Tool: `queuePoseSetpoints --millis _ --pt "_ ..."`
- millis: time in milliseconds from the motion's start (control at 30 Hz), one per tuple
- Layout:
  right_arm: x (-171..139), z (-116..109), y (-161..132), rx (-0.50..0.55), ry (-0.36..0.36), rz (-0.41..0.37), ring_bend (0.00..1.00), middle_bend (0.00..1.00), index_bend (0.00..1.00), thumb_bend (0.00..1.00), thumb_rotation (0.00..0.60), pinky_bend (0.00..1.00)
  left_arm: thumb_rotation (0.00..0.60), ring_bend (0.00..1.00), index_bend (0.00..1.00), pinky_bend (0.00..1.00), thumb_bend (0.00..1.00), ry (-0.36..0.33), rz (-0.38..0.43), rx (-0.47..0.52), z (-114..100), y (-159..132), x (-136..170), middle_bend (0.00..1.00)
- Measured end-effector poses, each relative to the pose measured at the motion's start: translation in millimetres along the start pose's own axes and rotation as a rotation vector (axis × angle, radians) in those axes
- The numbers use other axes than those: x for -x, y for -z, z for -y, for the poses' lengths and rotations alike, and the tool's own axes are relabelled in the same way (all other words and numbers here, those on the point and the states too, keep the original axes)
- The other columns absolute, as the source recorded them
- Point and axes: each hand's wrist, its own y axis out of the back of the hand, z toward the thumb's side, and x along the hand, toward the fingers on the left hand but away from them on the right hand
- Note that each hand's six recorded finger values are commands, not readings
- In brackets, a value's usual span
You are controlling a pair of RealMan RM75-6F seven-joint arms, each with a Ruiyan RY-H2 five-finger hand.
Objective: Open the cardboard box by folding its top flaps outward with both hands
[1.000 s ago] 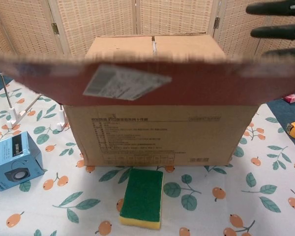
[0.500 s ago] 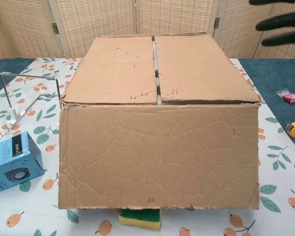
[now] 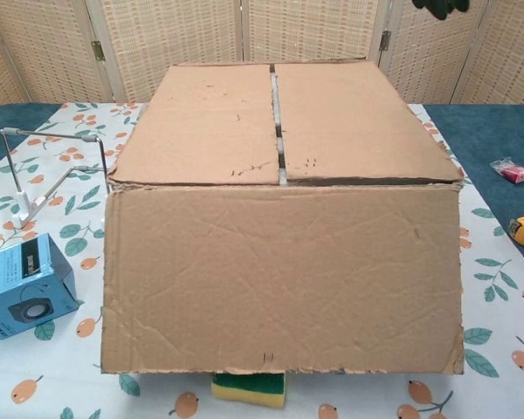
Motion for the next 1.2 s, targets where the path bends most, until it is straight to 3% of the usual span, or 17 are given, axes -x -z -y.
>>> queuePoseSetpoints --millis 100,200,367,533,833,933,1200 --pt "26.2 -4.9 -11.4 -0.088 -0.027 0.016 0.54 0.55 0.56 0.37 0.128 0.31 0.600 0.00 0.00 0.00 0.50 -0.001 -0.001 0.009 -1.0 1.2 0.0 0.00" --pt "42.7 -2.4 -23.0 -0.143 -0.060 0.015 0.52 0.53 0.56 0.37 0.113 0.29 0.600 0.00 0.00 0.00 0.49 -0.003 0.000 0.019 -2.1 2.3 0.6 0.00" --pt "65.5 13.9 -47.2 -0.238 -0.115 -0.014 0.50 0.50 0.56 0.37 0.088 0.27 0.600 0.00 0.00 0.00 0.49 -0.009 0.004 0.027 -4.3 3.4 1.2 0.00" --pt "76.5 36.7 -67.6 -0.357 -0.148 -0.067 0.48 0.47 0.56 0.37 0.011 0.25 0.600 0.00 0.00 0.00 0.50 -0.017 0.003 0.035 -6.7 5.6 2.7 0.00" --pt "76.1 51.2 -84.6 -0.618 -0.047 -0.171 0.41 0.36 0.56 0.37 0.000 0.19 0.600 0.00 0.00 0.00 0.50 -0.018 -0.003 0.036 -6.8 7.4 3.1 0.00" --pt "77.4 57.6 -82.0 -0.647 -0.036 -0.189 0.37 0.32 0.56 0.37 0.000 0.11 0.600 0.00 0.00 0.00 0.50 -0.021 0.004 0.037 -6.8 5.8 2.6 0.00" --pt "88.7 72.9 -69.3 -0.580 -0.064 -0.197 0.32 0.32 0.56 0.37 0.000 0.09 0.600 0.00 0.00 0.00 0.49 -0.018 0.003 0.043 -6.4 7.5 -0.1 0.00"
